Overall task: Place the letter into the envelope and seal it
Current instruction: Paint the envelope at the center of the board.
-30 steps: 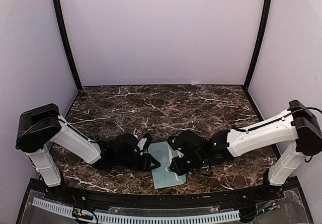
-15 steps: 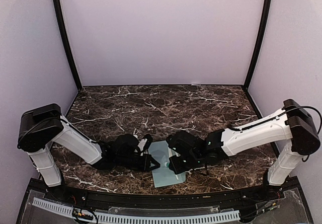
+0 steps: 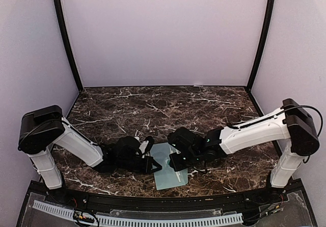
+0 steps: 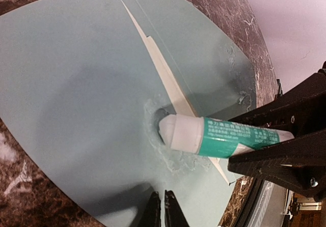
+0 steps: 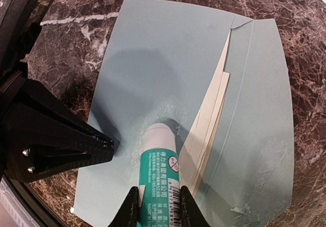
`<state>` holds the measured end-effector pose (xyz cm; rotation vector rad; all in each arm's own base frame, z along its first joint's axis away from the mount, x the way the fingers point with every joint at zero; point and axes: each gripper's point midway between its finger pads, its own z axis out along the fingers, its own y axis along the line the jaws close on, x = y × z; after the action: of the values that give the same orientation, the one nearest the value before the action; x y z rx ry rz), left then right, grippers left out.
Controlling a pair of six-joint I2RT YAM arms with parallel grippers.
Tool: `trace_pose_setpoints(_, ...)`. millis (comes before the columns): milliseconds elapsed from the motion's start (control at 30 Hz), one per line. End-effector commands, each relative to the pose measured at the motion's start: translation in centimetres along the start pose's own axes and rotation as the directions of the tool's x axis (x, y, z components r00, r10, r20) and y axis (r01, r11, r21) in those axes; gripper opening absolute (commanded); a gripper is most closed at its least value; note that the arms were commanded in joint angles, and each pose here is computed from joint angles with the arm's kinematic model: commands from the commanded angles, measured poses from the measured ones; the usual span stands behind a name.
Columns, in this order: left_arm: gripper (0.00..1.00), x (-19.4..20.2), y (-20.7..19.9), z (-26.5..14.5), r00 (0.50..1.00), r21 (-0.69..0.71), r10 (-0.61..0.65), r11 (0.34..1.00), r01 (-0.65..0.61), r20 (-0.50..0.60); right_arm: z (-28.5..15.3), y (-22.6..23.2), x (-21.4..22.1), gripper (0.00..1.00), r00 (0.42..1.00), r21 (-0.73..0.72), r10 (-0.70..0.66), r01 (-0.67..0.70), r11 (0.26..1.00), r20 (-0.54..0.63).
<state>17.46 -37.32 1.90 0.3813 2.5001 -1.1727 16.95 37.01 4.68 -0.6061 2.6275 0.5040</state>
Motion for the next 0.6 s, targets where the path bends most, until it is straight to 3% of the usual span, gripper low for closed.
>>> trace_pose_setpoints(0,0.04,2.3,2.7,0.0,0.997,-0.088,-0.011,0.996,0.004,-0.079,1.1,-1.9,0.0,0.09,1.0,0.069,-0.004,0.005,0.998,-0.024)
trace_pose_setpoints(567,0.04,1.9,2.4,0.3,0.997,-0.095,0.0,0.995,-0.008,-0.079,-0.5,0.2,2.2,0.07,0.989,-0.01,-0.062,0.061,0.998,-0.132)
